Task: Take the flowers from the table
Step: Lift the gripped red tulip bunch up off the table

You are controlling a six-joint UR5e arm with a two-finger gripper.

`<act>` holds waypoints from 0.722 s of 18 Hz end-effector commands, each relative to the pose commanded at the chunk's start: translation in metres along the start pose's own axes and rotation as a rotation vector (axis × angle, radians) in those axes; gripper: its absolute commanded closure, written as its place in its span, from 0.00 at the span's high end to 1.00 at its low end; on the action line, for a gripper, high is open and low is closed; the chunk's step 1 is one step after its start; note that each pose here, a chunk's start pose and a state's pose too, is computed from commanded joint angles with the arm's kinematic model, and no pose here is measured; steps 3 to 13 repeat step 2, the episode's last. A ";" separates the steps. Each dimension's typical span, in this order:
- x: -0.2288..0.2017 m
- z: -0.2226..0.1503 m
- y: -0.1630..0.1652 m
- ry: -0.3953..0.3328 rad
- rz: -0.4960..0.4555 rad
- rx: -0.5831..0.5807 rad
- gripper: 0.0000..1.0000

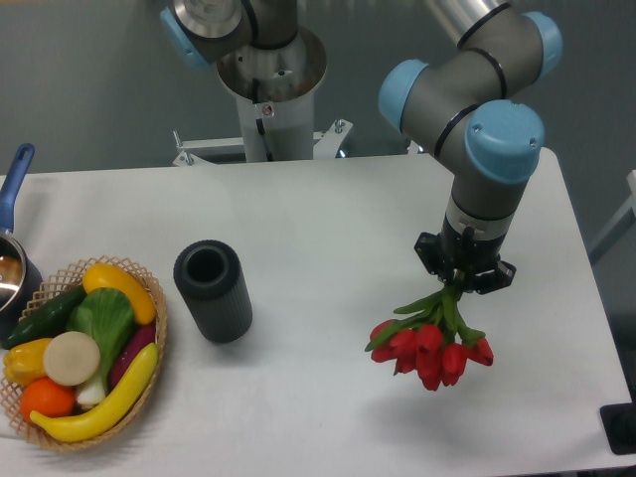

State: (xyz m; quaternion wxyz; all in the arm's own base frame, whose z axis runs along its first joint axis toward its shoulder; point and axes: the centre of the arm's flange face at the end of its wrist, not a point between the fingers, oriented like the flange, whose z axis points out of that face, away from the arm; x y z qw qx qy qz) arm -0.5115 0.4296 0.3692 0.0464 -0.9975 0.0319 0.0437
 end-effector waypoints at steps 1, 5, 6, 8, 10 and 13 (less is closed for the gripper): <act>0.000 -0.001 0.000 -0.001 -0.001 0.001 0.00; -0.001 -0.001 0.000 -0.003 0.000 0.001 0.00; -0.001 -0.001 0.000 -0.003 0.000 0.001 0.00; -0.001 -0.001 0.000 -0.003 0.000 0.001 0.00; -0.001 -0.001 0.000 -0.003 0.000 0.001 0.00; -0.001 -0.001 0.000 -0.003 0.000 0.001 0.00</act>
